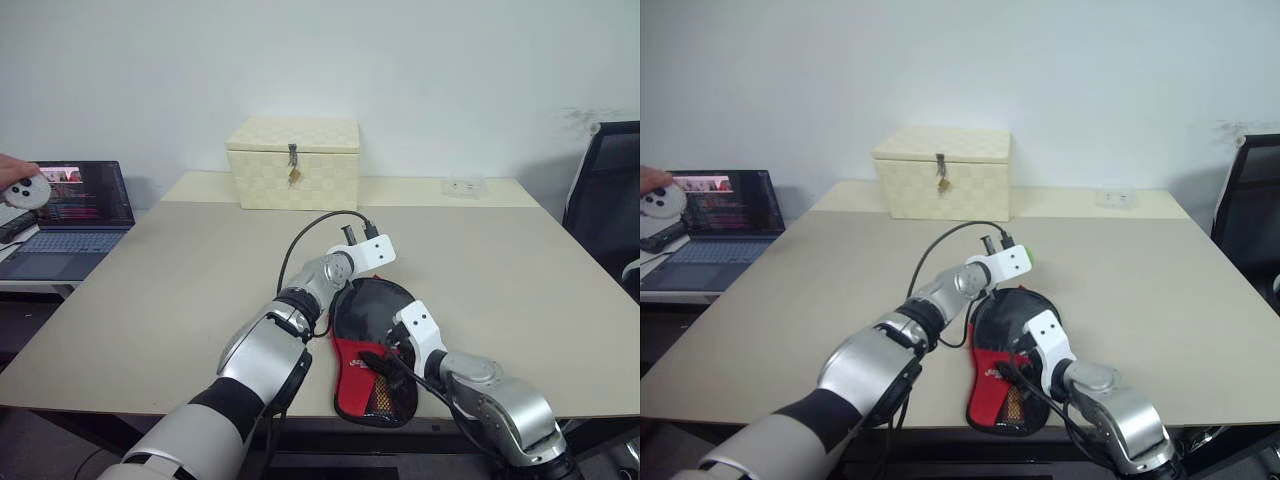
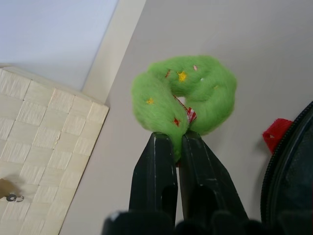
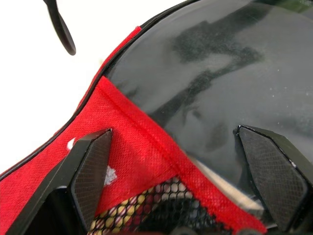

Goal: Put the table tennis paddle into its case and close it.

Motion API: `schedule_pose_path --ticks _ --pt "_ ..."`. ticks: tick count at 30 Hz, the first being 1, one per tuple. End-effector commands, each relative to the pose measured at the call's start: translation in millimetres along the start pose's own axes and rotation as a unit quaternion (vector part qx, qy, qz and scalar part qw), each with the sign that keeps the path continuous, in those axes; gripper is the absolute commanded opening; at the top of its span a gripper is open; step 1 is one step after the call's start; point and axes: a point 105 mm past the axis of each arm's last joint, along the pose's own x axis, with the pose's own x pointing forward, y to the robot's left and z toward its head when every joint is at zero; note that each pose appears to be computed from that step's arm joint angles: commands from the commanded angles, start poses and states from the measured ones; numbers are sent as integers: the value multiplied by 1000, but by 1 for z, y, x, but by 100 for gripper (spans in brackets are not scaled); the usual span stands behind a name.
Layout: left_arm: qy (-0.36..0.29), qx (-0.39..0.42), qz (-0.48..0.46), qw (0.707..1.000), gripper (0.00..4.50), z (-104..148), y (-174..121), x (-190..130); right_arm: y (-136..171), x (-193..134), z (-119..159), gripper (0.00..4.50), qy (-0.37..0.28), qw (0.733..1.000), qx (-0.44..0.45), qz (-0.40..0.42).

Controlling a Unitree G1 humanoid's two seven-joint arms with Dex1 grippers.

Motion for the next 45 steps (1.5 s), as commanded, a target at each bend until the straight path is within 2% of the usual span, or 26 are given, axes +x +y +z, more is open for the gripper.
schedule_pose_path --ticks 1,7,16,28,38,45 --pt "-47 -3 34 998 2 36 19 1 19 3 -66 450 129 990 51 29" --pt "-80 12 28 996 2 61 13 3 20 0 -68 450 131 990 54 26" --pt "-107 75 24 991 2 80 6 3 24 0 -69 450 130 990 57 27" --pt "-188 172 -17 967 2 125 -29 -2 27 0 -70 450 130 989 58 32" --pt "-251 167 -60 952 2 153 -58 -10 27 2 -69 450 129 989 58 33" --pt "-251 142 -77 954 2 147 -64 -10 24 2 -70 450 128 990 59 31"
